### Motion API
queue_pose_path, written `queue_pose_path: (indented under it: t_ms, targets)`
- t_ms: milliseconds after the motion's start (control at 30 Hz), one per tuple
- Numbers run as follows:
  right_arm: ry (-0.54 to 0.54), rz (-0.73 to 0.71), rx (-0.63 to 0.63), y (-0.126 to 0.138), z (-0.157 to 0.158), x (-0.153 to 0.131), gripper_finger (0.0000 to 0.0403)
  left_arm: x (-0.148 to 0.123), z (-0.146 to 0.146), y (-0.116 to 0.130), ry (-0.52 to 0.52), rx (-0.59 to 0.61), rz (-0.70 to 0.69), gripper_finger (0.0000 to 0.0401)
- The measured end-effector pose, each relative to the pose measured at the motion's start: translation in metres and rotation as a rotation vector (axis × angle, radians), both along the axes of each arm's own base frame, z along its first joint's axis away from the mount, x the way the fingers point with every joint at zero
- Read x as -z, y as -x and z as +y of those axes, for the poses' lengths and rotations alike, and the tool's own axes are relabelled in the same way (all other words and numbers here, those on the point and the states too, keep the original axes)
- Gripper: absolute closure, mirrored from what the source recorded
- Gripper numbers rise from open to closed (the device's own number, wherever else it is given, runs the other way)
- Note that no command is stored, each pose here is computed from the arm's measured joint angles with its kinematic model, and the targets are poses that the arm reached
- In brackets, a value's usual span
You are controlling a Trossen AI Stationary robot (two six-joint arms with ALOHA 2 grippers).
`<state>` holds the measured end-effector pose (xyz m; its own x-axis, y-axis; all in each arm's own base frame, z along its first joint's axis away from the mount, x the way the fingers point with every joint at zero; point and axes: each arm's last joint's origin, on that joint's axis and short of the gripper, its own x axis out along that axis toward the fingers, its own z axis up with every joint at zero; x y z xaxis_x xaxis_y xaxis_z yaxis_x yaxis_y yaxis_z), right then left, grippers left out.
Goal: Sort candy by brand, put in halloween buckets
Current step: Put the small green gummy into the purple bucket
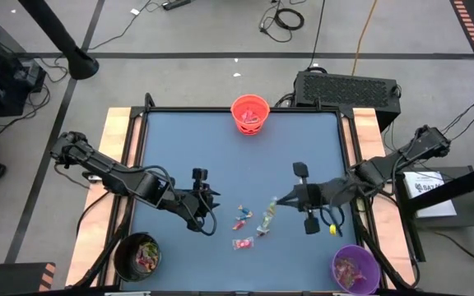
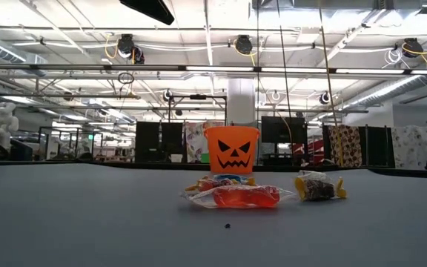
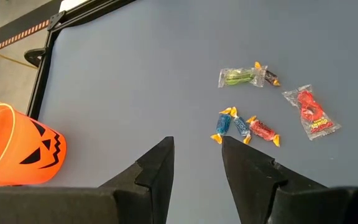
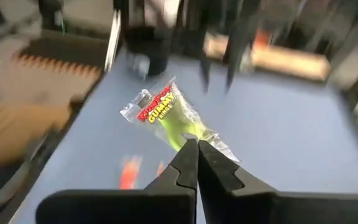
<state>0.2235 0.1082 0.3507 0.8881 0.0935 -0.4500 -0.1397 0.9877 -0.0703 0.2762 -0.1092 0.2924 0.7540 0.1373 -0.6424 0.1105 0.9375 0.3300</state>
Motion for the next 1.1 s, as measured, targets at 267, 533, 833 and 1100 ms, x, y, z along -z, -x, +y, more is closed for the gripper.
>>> queue_pose_path:
  t_ms: [267,533,833,1100]
  targets:
    - [-0.335,0.453,0.136,0.051,0.026,0.012,0.0403,0.000,-0.001,0.000,0.007,-0.003,-0.001,0.0258]
    - [-0.600,0.704,0.220,0.095,0.071,0.021,0.0403,0.000,-0.001,0.000,0.040,-0.031,-0.008,0.0258]
    - [-0.702,0.915,0.387,0.116,0.117,0.047,0.0403,0.000,-0.001,0.000,0.039,-0.030,-0.008,0.0258]
    - [-0.724,1.017,0.526,0.125,0.139,0.067,0.0384,0.000,-0.001,0.000,0.037,-0.028,-0.007,0.0258]
